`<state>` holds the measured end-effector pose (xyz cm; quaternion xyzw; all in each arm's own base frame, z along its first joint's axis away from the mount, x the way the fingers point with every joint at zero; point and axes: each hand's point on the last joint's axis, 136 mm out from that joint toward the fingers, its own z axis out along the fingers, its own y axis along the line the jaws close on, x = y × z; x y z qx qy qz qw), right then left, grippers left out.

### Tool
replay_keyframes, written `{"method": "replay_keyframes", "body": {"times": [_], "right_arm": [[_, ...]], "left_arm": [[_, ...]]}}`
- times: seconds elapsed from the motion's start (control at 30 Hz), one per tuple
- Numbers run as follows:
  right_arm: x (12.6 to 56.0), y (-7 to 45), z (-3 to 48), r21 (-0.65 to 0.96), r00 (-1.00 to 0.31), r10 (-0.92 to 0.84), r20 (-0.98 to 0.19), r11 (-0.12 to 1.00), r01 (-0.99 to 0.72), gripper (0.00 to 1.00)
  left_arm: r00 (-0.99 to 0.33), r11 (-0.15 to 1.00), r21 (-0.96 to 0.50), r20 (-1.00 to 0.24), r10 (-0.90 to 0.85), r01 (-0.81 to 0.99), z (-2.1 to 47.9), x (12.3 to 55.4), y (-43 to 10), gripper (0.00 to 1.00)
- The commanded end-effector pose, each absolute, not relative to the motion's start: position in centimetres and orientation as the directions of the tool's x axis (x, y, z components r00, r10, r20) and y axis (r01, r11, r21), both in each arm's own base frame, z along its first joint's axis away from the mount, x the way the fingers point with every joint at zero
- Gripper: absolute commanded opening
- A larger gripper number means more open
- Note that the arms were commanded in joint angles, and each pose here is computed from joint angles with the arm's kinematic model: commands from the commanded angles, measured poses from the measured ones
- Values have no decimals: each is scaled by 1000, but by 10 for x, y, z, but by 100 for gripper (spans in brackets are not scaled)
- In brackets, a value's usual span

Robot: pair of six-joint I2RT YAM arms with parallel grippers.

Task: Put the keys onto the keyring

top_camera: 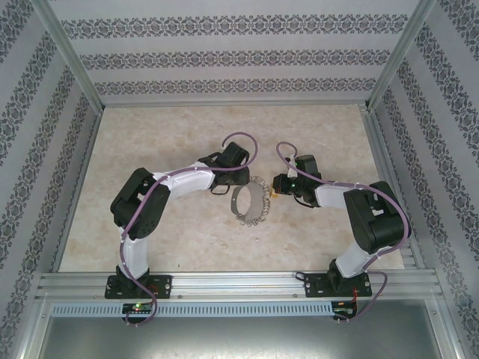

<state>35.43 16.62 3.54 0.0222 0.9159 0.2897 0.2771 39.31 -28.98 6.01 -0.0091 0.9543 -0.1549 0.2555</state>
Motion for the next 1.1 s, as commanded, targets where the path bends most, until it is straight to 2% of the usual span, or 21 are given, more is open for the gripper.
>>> {"method": "replay_keyframes", "body": {"times": [0.0,0.4,1.07], "right_arm": [[364,168,43,559,-836,215,-505,819,-127,0],[362,167,42,560,-835,219,-505,819,-124,0],[363,166,38,565,-837,223,-500,816,-120,0]], "left_arm": [[-860,925,-377,-454,-235,-54,67,394,-293,42],[-797,823,-479,-343,-497,-306,58,392,-285,40],[-777,771,-518,-281,-563,-371,46,406,-301,36]]}}
